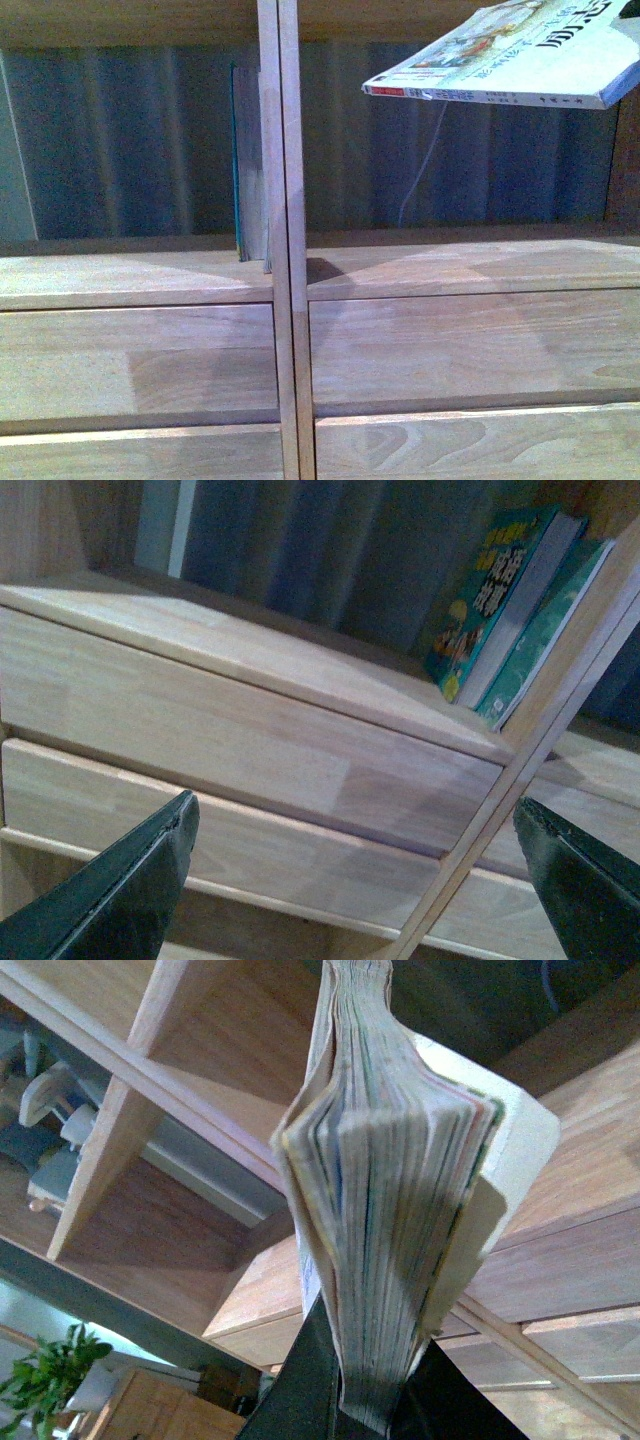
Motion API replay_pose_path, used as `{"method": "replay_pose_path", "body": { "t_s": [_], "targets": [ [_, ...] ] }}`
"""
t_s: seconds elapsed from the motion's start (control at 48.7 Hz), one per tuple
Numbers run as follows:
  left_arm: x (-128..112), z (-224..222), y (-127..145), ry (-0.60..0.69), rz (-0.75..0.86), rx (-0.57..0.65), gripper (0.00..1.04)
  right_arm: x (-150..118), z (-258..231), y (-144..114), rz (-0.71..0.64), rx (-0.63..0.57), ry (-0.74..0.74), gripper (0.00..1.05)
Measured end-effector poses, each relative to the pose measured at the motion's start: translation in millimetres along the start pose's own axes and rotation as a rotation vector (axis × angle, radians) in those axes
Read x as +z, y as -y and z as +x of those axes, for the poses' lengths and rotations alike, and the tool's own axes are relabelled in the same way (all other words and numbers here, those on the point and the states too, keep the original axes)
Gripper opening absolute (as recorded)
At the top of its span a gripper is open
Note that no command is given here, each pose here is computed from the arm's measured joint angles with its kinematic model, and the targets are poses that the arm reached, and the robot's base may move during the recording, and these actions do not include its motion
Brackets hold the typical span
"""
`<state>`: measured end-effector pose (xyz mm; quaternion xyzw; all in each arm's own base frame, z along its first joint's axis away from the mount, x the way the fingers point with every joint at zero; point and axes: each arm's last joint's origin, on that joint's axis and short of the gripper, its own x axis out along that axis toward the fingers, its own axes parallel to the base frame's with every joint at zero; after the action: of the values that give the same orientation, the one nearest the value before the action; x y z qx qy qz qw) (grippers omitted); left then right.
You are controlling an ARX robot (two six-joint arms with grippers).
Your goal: Organize books on shelf
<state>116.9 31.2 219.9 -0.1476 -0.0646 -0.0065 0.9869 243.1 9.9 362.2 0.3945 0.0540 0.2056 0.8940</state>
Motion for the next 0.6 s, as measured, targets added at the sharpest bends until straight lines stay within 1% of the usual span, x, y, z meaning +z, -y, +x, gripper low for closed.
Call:
{"method": "replay_pose_path", "body": {
  "t_s": [0.123, 0.205, 0.267, 0.328, 0.39, 0.492, 0.595],
  "targets": [
    [24.1, 12.3, -5.1, 0.018, -0.014, -0.044, 0.97, -2.4, -0.7, -6.0, -0.009, 0.018, -0.003, 0.07],
    [39.3, 23.0, -6.0, 0.003, -0.050, -0.109, 0.97, -4.3, -1.4, -10.5, -0.013, 0.029, -0.001, 0.07],
    [50.0, 32.5, -4.5, -0.027, -0.097, -0.194, 0.97, -6.2, -1.9, -14.7, -0.015, 0.042, -0.004, 0.07],
    [60.9, 43.6, 1.7, -0.071, -0.182, -0.339, 0.97, -9.8, -1.6, -20.5, -0.016, 0.064, -0.014, 0.07],
    [67.6, 49.3, 9.2, -0.089, -0.235, -0.437, 0.97, -12.3, -0.6, -23.9, -0.017, 0.079, -0.019, 0.07],
    [78.2, 59.0, 24.2, -0.088, -0.316, -0.540, 0.97, -16.0, 1.1, -28.8, -0.018, 0.099, -0.023, 0.07],
    [86.8, 70.4, 38.4, -0.066, -0.408, -0.595, 0.97, -19.4, 2.6, -33.2, -0.016, 0.117, -0.027, 0.07]
  ]
}}
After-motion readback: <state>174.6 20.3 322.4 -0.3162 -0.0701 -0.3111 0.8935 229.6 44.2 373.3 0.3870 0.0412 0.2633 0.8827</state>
